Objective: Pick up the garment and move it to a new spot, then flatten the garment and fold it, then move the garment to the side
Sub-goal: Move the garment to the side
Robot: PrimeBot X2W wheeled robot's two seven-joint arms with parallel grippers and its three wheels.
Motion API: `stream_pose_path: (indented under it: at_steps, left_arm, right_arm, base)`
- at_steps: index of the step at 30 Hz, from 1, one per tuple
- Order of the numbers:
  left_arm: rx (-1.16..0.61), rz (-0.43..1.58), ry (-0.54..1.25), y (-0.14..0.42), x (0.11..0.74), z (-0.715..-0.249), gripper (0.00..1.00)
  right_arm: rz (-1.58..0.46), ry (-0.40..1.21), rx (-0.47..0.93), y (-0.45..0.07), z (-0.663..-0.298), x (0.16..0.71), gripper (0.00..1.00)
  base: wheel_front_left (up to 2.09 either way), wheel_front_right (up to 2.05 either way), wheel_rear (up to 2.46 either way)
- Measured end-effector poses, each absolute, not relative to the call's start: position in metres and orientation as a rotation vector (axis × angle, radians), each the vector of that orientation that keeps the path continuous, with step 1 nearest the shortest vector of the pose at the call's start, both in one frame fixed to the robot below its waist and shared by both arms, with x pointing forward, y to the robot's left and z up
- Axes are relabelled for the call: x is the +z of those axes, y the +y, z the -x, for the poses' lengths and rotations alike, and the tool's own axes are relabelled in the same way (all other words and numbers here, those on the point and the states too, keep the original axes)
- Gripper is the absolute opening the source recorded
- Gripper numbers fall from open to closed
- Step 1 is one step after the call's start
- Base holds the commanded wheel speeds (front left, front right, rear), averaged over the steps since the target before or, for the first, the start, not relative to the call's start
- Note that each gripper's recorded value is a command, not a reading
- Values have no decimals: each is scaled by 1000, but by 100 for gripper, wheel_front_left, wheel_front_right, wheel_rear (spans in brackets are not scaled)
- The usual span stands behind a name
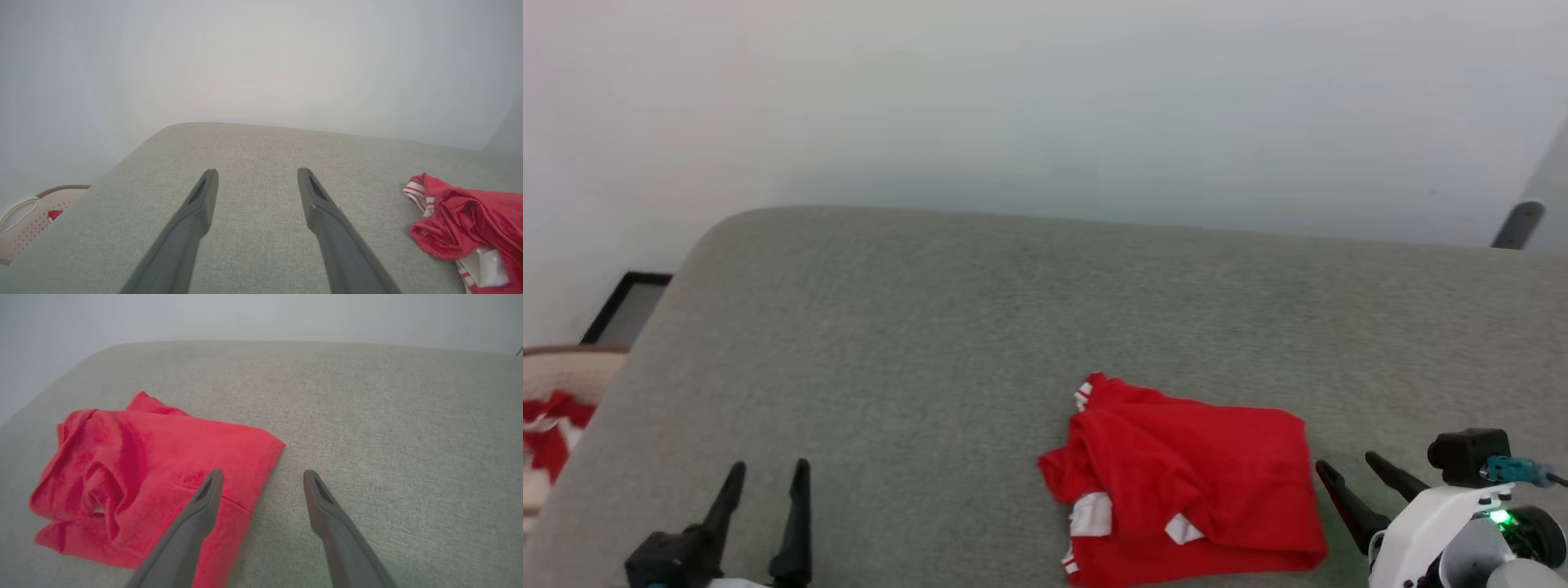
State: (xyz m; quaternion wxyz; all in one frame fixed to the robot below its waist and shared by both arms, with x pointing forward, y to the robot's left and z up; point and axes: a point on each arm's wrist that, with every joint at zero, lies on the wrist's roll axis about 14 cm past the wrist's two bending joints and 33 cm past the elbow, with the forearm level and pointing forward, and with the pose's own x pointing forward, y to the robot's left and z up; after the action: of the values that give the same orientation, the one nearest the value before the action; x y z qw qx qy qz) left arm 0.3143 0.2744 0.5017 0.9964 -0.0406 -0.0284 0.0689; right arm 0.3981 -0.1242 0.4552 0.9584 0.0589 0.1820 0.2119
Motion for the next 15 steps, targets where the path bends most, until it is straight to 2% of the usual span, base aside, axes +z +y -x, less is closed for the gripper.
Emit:
stream_pose_path:
  at_steps: [15]
  left_arm:
    - [221,99,-2,292,484,-303,100]
  right_arm:
    - [-114,775,472,-93,-413,385,100]
  base:
    - [0,0,0]
